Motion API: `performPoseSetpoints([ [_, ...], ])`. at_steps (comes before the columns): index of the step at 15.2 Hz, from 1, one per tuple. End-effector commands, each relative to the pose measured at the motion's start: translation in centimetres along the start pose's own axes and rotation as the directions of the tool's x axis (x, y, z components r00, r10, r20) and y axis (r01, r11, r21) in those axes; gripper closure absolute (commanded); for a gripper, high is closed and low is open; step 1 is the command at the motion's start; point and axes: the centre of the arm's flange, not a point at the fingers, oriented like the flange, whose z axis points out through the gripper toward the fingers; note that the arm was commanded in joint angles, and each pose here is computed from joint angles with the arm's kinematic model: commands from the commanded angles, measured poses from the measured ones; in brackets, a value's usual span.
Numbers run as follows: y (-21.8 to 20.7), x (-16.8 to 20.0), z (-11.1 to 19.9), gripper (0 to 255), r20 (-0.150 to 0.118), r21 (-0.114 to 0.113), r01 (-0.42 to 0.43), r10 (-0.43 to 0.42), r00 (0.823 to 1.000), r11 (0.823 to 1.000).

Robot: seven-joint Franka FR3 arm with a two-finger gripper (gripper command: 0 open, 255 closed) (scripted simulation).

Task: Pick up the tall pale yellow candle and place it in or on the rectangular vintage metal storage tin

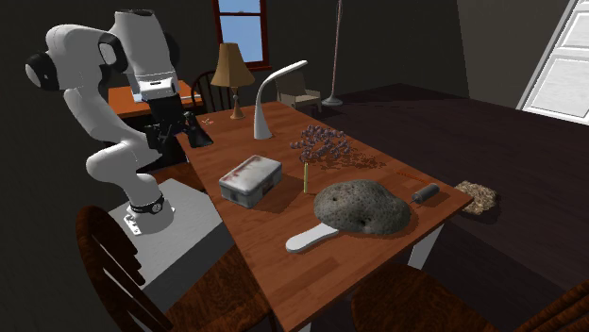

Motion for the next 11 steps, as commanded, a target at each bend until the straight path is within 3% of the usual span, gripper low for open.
performPoseSetpoints([
  [1,0.0,0.0,0.0,0,0.0,0.0,0.0,0.0,1.0,1.0],
  [11,-9.9,6.2,5.4,0,-0.014,0.018,0.059,-0.058,0.998,0.998],
])
